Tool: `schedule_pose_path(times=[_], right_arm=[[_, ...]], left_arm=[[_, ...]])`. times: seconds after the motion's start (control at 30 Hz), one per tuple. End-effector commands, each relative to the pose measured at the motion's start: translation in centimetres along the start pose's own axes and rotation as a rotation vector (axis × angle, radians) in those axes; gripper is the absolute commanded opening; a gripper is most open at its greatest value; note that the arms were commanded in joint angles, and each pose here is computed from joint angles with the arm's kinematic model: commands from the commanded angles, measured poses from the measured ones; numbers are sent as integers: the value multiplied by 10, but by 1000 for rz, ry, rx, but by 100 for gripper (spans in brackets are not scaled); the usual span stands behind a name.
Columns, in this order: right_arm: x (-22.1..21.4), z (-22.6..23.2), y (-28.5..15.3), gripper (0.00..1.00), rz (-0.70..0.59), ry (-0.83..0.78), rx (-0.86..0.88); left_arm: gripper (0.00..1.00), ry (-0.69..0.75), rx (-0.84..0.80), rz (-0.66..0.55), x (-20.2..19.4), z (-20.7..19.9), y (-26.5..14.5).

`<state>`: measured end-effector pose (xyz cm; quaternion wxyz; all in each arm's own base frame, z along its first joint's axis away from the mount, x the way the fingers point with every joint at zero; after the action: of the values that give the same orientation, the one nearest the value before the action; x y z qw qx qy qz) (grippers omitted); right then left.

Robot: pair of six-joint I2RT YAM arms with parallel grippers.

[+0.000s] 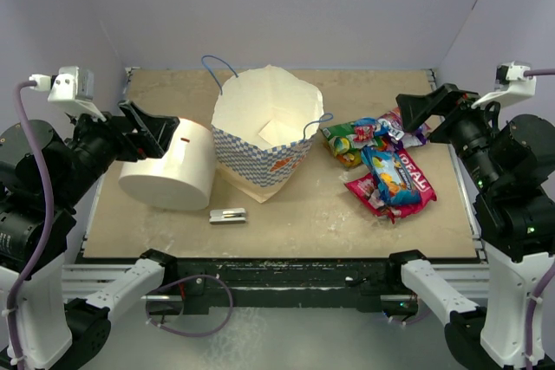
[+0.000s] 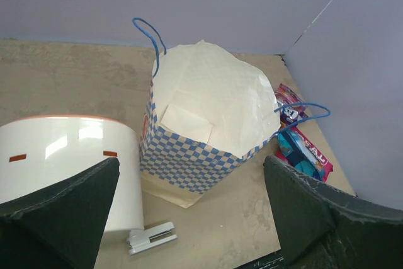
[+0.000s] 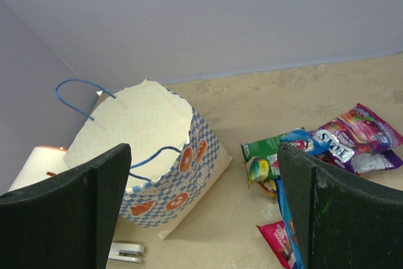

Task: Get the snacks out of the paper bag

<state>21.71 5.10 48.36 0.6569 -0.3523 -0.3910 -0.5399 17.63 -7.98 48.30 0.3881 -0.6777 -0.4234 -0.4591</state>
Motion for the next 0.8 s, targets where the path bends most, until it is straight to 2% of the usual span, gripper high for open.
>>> schedule_pose_path(times=[0.0,0.77], right_arm=[[12,7,4,100,-45,-20,31],[12,5,7,100,-53,-22,25]], left_arm=[[99,2,-17,-44,11,-4,6],[99,7,-14,-44,11,-3,8]])
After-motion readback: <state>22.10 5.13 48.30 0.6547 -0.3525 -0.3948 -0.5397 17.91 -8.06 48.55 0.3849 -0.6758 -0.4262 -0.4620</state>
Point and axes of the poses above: each gripper's point midway between its finger pads, its own y axis out along the fingers, its own z axis along the line the jaws close on, x = y × z, the point moved 1 cm from there along -y, back along the fingers, and after that the axes turned 6 degrees about y, right-handed, at the moved point
